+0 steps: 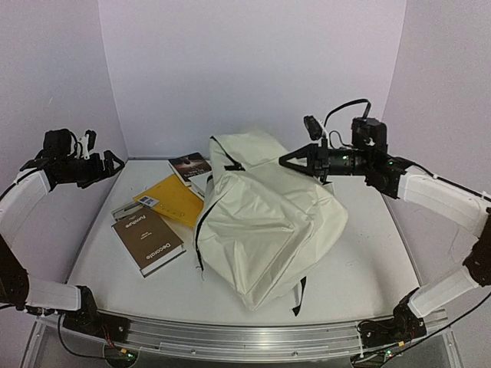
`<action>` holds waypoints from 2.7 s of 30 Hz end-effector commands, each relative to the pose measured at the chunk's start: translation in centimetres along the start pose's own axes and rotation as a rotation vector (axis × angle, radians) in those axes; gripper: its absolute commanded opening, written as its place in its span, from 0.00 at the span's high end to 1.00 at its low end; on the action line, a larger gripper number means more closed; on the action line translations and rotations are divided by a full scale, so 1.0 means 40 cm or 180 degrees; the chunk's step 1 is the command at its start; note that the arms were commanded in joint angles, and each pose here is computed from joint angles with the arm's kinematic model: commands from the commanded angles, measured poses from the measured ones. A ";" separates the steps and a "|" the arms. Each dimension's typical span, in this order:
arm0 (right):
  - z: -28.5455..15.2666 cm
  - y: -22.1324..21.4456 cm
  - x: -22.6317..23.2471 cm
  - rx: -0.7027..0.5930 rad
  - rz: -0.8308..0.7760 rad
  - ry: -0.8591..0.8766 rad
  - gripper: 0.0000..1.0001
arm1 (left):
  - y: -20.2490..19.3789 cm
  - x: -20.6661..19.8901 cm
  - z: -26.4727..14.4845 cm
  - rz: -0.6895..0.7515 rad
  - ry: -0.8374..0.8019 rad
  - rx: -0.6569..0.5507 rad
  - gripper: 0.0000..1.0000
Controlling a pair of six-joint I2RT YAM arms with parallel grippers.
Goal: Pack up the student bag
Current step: Place the student bag at the center of the board, then pick up the student bag at the center of the board.
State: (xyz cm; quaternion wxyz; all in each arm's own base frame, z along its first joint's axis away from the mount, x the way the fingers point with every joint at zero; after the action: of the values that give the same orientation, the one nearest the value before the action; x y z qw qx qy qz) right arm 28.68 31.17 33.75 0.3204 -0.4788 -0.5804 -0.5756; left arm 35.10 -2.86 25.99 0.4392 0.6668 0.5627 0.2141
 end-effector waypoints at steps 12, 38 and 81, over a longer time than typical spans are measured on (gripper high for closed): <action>-0.180 0.216 -0.356 -0.1284 -0.0197 -0.2525 0.27 | 0.009 0.000 0.008 0.0054 -0.0040 -0.0020 0.00; -0.198 0.055 -0.414 -0.1224 0.0729 -0.2790 0.02 | -0.001 0.000 0.022 0.0005 -0.0082 0.0043 0.00; -0.141 -0.018 -0.391 -0.1428 0.1713 -0.2222 0.10 | -0.010 0.009 0.026 -0.0057 -0.0036 0.0137 0.00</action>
State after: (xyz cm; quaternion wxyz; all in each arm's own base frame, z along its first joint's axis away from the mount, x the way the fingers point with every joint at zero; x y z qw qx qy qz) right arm 31.01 21.60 19.71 0.1204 -0.8394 -0.3831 -0.3664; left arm 35.49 -3.00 23.94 0.4251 0.6736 0.5763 0.1826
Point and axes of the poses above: each gripper's point midway between its finger pads, its own z axis out along the fingers, its own x axis along the line the jaws close on, y = z × x, the point moved 1 cm from there along -z, back along the fingers, and after that the axes turned 15 degrees about z, right-handed, at the moved point
